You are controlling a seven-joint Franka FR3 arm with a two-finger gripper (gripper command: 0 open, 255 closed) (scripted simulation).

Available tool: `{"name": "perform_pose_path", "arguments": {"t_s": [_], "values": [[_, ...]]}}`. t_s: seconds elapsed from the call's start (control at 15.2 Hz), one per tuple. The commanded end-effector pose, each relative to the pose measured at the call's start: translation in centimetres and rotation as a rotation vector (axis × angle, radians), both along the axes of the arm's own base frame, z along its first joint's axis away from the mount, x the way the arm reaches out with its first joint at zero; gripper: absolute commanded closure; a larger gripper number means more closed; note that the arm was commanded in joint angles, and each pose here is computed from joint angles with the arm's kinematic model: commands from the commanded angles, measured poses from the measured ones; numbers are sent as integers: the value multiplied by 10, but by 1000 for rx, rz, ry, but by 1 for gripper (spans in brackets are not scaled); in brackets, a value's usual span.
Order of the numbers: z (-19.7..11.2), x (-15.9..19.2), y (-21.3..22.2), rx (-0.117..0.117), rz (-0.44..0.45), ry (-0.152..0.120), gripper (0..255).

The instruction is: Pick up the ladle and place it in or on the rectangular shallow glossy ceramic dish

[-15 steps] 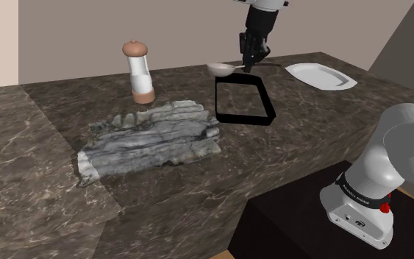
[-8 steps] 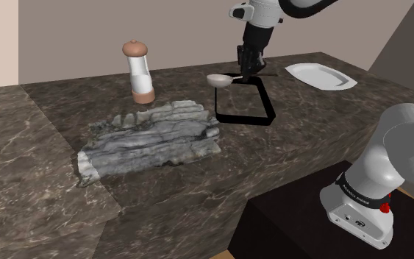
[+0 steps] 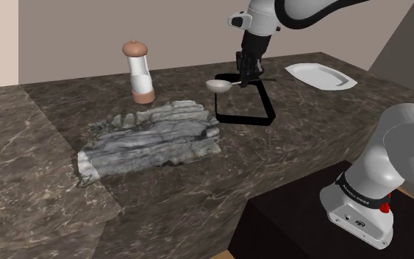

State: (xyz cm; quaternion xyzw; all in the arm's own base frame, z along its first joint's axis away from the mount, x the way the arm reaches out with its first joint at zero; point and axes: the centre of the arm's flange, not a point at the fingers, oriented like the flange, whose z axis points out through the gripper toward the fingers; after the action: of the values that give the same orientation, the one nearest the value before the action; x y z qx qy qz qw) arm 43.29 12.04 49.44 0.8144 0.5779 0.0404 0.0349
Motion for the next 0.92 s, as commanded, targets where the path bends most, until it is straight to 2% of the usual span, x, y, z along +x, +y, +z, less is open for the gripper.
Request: {"name": "perform_pose_path", "arguments": {"t_s": [0.0,0.13,0.2,0.53,0.79,0.86], "values": [[0,0,0,0,0,0,255],[0,0,0,0,0,0,255],[0,0,0,0,0,0,0],[0,0,0,0,0,0,0],[50,-5,0,0,0,0,0],[50,-5,0,0,0,0,0]]}}
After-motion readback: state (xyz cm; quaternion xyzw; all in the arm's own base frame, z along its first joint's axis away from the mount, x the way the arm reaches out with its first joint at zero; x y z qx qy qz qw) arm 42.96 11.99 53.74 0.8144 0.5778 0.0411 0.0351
